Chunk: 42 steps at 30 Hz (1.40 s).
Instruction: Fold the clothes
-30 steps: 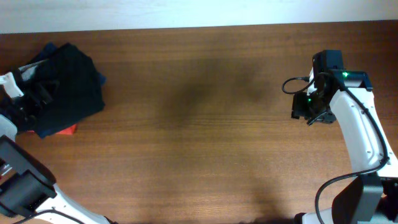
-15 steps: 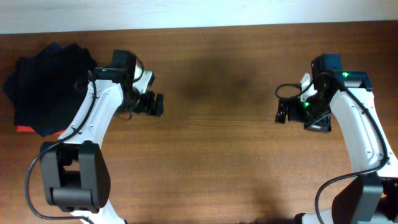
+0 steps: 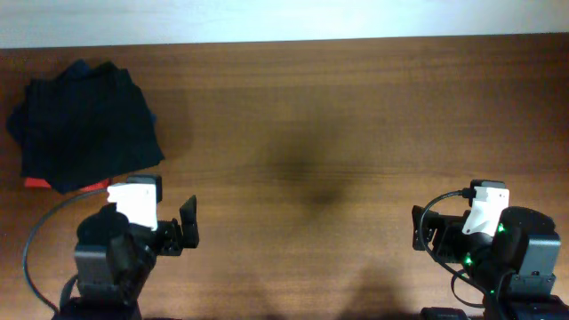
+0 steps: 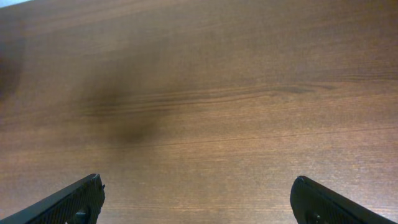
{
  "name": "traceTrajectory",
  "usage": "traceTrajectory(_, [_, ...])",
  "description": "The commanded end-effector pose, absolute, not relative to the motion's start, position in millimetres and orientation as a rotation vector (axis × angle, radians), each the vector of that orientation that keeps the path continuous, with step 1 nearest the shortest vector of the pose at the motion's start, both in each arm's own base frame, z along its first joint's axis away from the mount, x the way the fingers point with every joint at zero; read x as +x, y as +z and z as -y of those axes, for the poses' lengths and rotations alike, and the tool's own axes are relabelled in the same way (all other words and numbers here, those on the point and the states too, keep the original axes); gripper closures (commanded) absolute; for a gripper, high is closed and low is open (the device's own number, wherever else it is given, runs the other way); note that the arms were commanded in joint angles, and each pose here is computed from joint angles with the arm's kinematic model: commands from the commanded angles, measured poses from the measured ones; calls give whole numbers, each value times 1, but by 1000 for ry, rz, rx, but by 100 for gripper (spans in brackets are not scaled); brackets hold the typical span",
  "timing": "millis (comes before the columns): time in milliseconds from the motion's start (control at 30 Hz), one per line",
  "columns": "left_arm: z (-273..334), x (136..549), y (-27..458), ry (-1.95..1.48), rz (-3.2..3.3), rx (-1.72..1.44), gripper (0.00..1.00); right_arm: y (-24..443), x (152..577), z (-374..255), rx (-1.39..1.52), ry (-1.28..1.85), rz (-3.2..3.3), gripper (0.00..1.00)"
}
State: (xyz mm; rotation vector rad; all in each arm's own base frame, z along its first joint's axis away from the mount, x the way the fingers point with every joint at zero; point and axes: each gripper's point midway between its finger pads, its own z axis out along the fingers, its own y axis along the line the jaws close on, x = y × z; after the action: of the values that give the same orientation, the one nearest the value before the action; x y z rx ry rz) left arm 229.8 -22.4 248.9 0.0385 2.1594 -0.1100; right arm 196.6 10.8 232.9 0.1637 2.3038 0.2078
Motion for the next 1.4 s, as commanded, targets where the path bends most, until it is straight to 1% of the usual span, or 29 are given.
traceTrajectory(0, [19, 222, 242, -97, -2183, 12, 1, 230, 197, -7, 172, 183, -2310, 1])
traceTrajectory(167, [19, 222, 242, -97, -2182, 12, 1, 230, 197, -7, 172, 183, -2309, 1])
traceTrajectory(267, [19, 222, 242, -97, -2182, 12, 1, 242, 193, 0, 161, 118, -2221, 1])
traceTrajectory(300, [19, 222, 242, -97, -2182, 12, 1, 246, 196, -3, 99, 105, -2149, 1])
traceTrajectory(333, [19, 222, 242, -97, -2182, 12, 1, 243, 203, -9, 30, 100, -2051, 1])
traceTrajectory(400, [19, 222, 242, -97, -2182, 12, 1, 228, 213, -17, -19, 124, -1868, 1])
traceTrajectory(533, [19, 222, 242, -97, -2182, 12, 1, 210, 233, -21, -42, 131, -1584, 1])
traceTrajectory(600, [19, 222, 242, -97, -2182, 12, 1, 202, 242, -18, -31, 117, -1523, 1])
traceTrajectory(667, [19, 222, 242, -97, -2182, 12, 1, 180, 246, -14, -16, 91, -1549, 1])
traceTrajectory(700, [19, 222, 242, -97, -2182, 12, 1, 161, 246, -14, -37, 72, -1629, 1])
traceTrajectory(733, [19, 222, 242, -97, -2182, 12, 1, 156, 246, -14, -37, 72, -1648, 1])
traceTrajectory(1233, [19, 220, 243, -99, -2173, 15, 1, 157, 246, -14, -37, 72, -1645, 1])
traceTrajectory(1300, [11, 210, 232, -46, -2163, 7, 1, 157, 246, -14, -36, 73, -1645, 1])
traceTrajectory(1333, [9, 203, 207, -37, -2121, -1, 1, 157, 246, -14, -37, 72, -1645, 1])
traceTrajectory(1367, [11, 206, 188, -55, -2057, 5, 1, 157, 246, -14, -37, 72, -1645, 1])
